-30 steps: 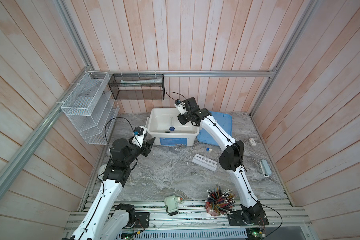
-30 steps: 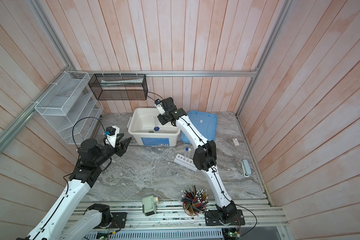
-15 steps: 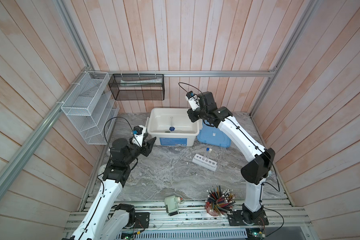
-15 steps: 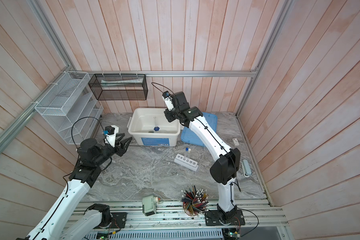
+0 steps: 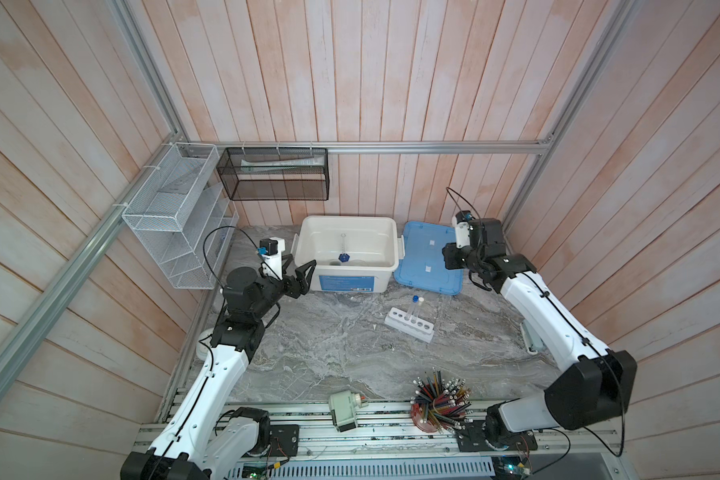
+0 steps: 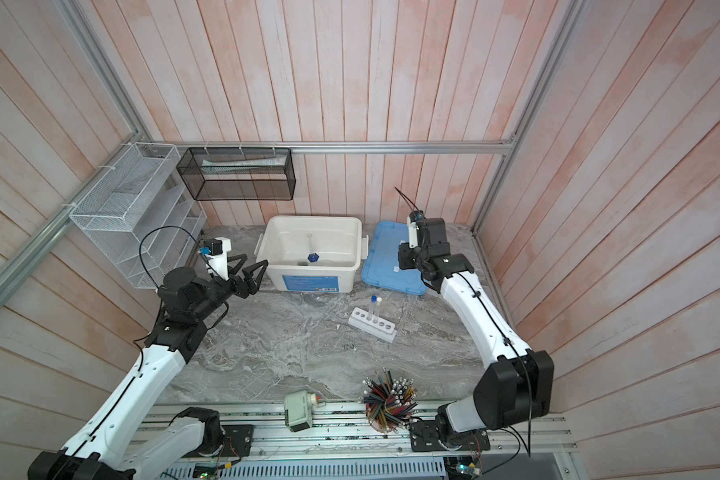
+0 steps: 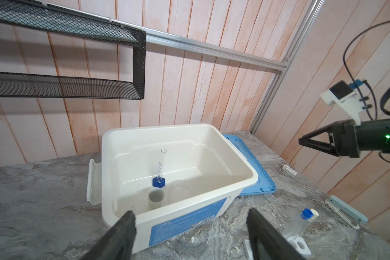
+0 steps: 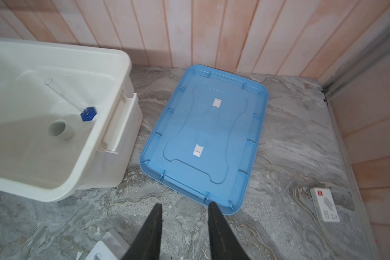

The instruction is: Organize the chemistry lab equipment

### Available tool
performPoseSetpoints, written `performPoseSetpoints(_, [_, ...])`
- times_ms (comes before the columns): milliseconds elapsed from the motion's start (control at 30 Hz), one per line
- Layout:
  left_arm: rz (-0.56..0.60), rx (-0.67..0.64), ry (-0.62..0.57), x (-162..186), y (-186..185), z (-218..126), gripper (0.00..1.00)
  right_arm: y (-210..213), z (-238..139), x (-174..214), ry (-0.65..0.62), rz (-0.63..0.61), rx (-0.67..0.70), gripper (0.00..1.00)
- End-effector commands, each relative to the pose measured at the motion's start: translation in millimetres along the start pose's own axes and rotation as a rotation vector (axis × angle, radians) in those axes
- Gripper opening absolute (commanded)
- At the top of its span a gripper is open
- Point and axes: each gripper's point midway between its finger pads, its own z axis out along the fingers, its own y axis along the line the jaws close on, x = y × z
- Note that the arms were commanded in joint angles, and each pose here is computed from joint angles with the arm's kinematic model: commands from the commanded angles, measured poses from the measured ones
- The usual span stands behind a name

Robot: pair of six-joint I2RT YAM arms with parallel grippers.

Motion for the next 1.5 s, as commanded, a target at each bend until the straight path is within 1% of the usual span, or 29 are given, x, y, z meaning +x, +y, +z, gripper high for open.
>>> performPoseSetpoints(0, [-0.058, -0.046, -0.127, -33.4, 6.2, -5.7, 0.91, -31.7, 7.7, 14.4, -0.008, 0.130, 0.050, 0.37])
performPoseSetpoints(33, [-0.084, -0.075, -0.138, -32.4, 12.0, -7.4, 0.97, -42.9, 10.8, 20.9, -0.004, 0.155, 0.069, 0.38])
performPoseSetpoints(67, [-0.106, -0.100, -0.150, -31.6, 17.0, -9.4, 1.00, -53.1, 14.6, 27.9, 0.006, 0.178, 0.089, 0.38])
performPoseSetpoints(200, [-0.131, -0.169, -0.185, -29.0, 30.3, -20.4, 1.00, -79.7, 33.3, 48.2, 0.051, 0.229, 0.156, 0.38])
performPoseSetpoints(300, [-0.083, -0.164, -0.171, -24.1, 29.1, -22.4, 1.00, -96.2, 50.4, 58.6, 0.074, 0.263, 0.206, 0.38])
performPoseSetpoints(400, [-0.044, -0.173, -0.122, -17.1, 29.8, -21.1, 1.00, -108.6, 67.7, 66.4, 0.094, 0.295, 0.234, 0.38])
performPoseSetpoints(467, [-0.025, -0.213, -0.083, -12.0, 36.2, -21.7, 1.00, -112.2, 80.2, 70.9, 0.115, 0.309, 0.234, 0.38])
performPoseSetpoints(567, [0.045, -0.249, -0.030, -10.1, 39.5, -25.3, 1.00, -117.7, 96.7, 77.4, 0.159, 0.302, 0.241, 0.38])
performPoseSetpoints(733, [0.138, -0.328, -0.009, -7.0, 50.3, -35.3, 1.00, -126.5, 117.4, 83.9, 0.177, 0.310, 0.245, 0.37])
performPoseSetpoints(867, [0.134, -0.324, 0.011, 8.5, 53.1, -32.7, 1.00, -128.0, 133.7, 88.6, 0.199, 0.313, 0.233, 0.36])
performPoseSetpoints(967, [0.135, -0.319, 0.030, 13.8, 54.1, -30.0, 1.00, -127.3, 143.4, 91.2, 0.210, 0.312, 0.222, 0.35])
performPoseSetpoints(1167, [0.131, -0.310, 0.042, 19.6, 54.6, -26.9, 1.00, -129.4, 159.8, 88.2, 0.210, 0.319, 0.211, 0.34])
performPoseSetpoints(1367, [0.136, -0.317, 0.043, 20.5, 55.7, -27.8, 1.00, -128.4, 177.5, 97.4, 0.256, 0.323, 0.191, 0.32])
performPoseSetpoints(1467, [0.136, -0.317, 0.043, 20.2, 55.6, -28.2, 1.00, -125.4, 174.8, 102.5, 0.276, 0.345, 0.181, 0.30])
